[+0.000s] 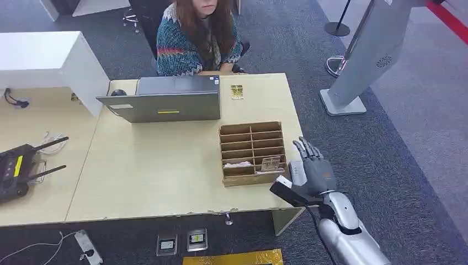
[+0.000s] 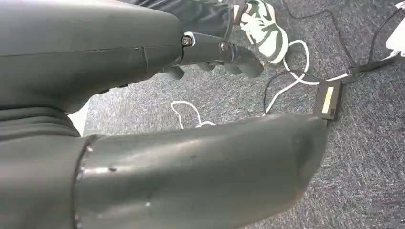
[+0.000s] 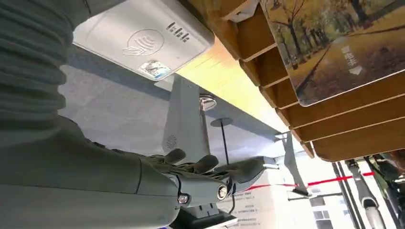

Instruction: Pass the card to the sensor for recognition and then transmit it.

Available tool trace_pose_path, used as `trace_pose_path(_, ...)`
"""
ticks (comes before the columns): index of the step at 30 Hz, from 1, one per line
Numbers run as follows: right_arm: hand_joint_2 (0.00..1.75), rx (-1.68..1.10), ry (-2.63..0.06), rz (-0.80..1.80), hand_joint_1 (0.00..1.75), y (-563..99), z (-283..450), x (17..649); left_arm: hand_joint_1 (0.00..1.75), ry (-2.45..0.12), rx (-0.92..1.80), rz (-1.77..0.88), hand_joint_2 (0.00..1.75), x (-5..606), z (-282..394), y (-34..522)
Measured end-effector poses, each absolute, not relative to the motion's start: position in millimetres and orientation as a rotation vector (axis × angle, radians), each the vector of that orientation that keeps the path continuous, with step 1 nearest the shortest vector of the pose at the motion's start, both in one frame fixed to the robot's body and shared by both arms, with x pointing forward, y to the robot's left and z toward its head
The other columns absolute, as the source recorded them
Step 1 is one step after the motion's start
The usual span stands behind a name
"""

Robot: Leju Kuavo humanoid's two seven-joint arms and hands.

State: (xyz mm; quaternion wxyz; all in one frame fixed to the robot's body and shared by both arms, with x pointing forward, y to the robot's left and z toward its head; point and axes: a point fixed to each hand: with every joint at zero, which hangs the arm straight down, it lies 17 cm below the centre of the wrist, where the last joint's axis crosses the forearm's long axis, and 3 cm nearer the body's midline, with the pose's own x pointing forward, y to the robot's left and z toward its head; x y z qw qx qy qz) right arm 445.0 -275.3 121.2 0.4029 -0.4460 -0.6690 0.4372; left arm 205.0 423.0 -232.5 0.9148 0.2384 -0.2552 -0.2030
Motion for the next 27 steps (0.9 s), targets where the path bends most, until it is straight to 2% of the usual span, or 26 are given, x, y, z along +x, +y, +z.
trace_pose_path(10, 1.75, -1.114, -1.723, 1.149, 0.00, -255.2, 133.0, 455.6, 0.00, -0.537, 0.482, -0.437, 0.00, 213.9, -230.6, 418.2)
trace_pose_path(21, 1.75, -1.114, -1.872, 1.170, 0.00, -225.2, 203.8, 472.2, 0.00, -0.553, 0.478, -0.445, 0.00, 224.5, -227.8, 413.3)
trace_pose_path(27, 1.75, -1.094, -1.896, 1.225, 0.00, -214.1, 219.0, 469.6, 0.00, -0.554, 0.474, -0.446, 0.00, 225.5, -227.6, 413.1)
